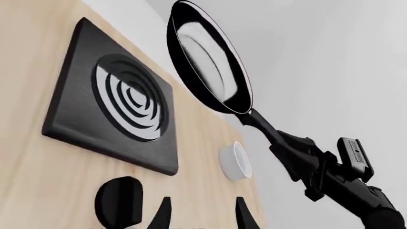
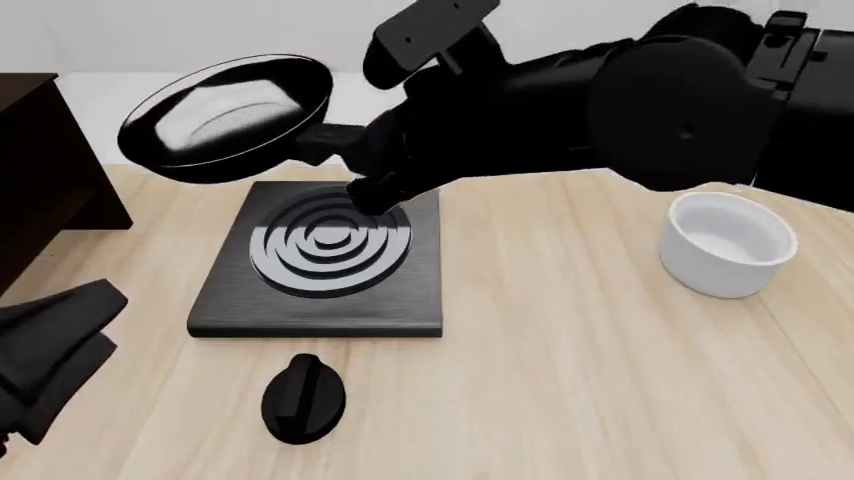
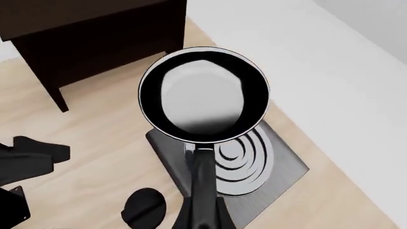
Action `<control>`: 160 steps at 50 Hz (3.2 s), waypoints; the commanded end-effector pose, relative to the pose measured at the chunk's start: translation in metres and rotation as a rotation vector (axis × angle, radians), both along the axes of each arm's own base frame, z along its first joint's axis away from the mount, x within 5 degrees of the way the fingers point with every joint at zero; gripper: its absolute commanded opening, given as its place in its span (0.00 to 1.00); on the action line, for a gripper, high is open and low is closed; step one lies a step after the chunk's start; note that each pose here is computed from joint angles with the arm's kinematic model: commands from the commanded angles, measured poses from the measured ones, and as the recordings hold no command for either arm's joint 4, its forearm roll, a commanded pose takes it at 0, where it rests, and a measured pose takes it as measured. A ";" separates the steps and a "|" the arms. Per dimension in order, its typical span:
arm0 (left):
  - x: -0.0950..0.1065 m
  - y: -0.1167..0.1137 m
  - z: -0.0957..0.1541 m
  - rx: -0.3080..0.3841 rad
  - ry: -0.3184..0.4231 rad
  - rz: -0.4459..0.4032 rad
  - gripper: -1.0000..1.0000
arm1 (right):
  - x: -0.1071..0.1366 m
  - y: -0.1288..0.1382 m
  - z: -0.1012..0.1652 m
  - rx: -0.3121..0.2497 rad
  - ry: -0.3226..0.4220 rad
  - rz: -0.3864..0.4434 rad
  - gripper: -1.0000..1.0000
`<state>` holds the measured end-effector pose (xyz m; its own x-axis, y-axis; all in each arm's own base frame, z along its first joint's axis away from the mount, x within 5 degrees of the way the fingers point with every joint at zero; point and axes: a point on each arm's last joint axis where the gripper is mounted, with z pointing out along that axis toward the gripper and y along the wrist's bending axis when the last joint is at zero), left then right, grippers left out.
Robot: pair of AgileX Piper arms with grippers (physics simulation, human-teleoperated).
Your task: Put the frying pan on the cabinet shelf.
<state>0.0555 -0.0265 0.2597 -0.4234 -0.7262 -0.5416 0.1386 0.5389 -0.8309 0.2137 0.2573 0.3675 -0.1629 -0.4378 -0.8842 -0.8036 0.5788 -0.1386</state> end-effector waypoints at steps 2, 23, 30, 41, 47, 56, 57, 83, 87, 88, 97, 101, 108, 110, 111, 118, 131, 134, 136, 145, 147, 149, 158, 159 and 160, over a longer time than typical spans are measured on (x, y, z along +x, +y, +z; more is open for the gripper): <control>-0.005 0.002 0.001 -0.067 0.014 0.004 1.00 | -0.011 0.020 0.003 0.033 -0.035 0.066 0.00; -0.013 0.004 -0.006 -0.231 0.030 -0.013 1.00 | -0.023 0.044 -0.001 0.038 -0.080 0.148 0.00; -0.014 0.005 0.002 -0.220 0.022 -0.018 1.00 | -0.022 0.055 -0.009 0.042 -0.071 0.159 0.00; -0.018 0.007 0.001 -0.297 0.015 -0.009 1.00 | -0.026 0.071 -0.016 0.051 -0.073 0.189 0.00; -0.018 0.007 0.002 -0.298 0.014 -0.008 1.00 | -0.026 0.074 -0.021 0.056 -0.070 0.189 0.00; -0.018 0.007 0.001 -0.309 0.016 -0.012 1.00 | -0.031 0.085 -0.029 0.048 -0.075 0.219 0.00; -0.018 0.007 0.002 -0.310 0.016 -0.011 1.00 | -0.032 0.086 -0.030 0.046 -0.075 0.224 0.00; -0.020 0.009 0.006 -0.353 0.013 0.007 1.00 | -0.051 0.102 -0.036 0.050 -0.078 0.286 0.00; -0.020 0.009 0.005 -0.359 0.015 0.014 1.00 | -0.053 0.102 -0.039 0.048 -0.083 0.294 0.00; -0.020 0.009 0.004 -0.359 0.015 0.015 1.00 | -0.053 0.102 -0.040 0.046 -0.082 0.295 0.00; -0.018 0.009 0.001 -0.356 0.019 0.028 1.00 | -0.053 0.096 -0.036 0.064 -0.088 0.284 0.00; -0.018 0.009 0.001 -0.357 0.020 0.036 1.00 | -0.053 0.093 -0.035 0.069 -0.091 0.282 0.00; -0.018 0.009 0.000 -0.356 0.020 0.038 1.00 | -0.057 0.089 -0.037 0.073 -0.096 0.287 0.00; -0.017 0.009 -0.001 -0.356 0.022 0.038 1.00 | -0.058 0.088 -0.037 0.075 -0.095 0.288 0.00; -0.017 0.009 -0.001 -0.354 0.023 0.037 1.00 | -0.059 0.087 -0.037 0.078 -0.093 0.287 0.00; -0.016 0.008 -0.002 -0.356 0.026 0.032 1.00 | -0.064 0.088 -0.037 0.082 -0.092 0.299 0.00; -0.016 0.008 -0.006 -0.373 0.035 0.026 1.00 | -0.070 0.093 -0.039 0.088 -0.081 0.315 0.00; -0.016 0.008 -0.004 -0.373 0.033 0.029 1.00 | -0.071 0.094 -0.041 0.086 -0.077 0.317 0.00; -0.016 0.008 -0.004 -0.362 0.032 0.030 1.00 | -0.072 0.095 -0.041 0.086 -0.076 0.320 0.00; -0.015 0.008 -0.007 -0.359 0.037 0.029 1.00 | -0.078 0.099 -0.039 0.095 -0.072 0.335 0.00; -0.015 0.007 -0.008 -0.362 0.039 0.027 1.00 | -0.079 0.099 -0.039 0.097 -0.070 0.337 0.00; -0.014 0.007 -0.009 -0.362 0.040 0.029 1.00 | -0.080 0.102 -0.042 0.094 -0.059 0.340 0.00; -0.014 0.007 -0.010 -0.360 0.043 0.029 1.00 | -0.087 0.106 -0.040 0.097 -0.058 0.360 0.00; -0.014 0.007 -0.010 -0.359 0.044 0.028 1.00 | -0.088 0.107 -0.041 0.094 -0.058 0.363 0.00; -0.014 0.007 -0.010 -0.359 0.044 0.027 1.00 | -0.089 0.108 -0.042 0.093 -0.058 0.366 0.00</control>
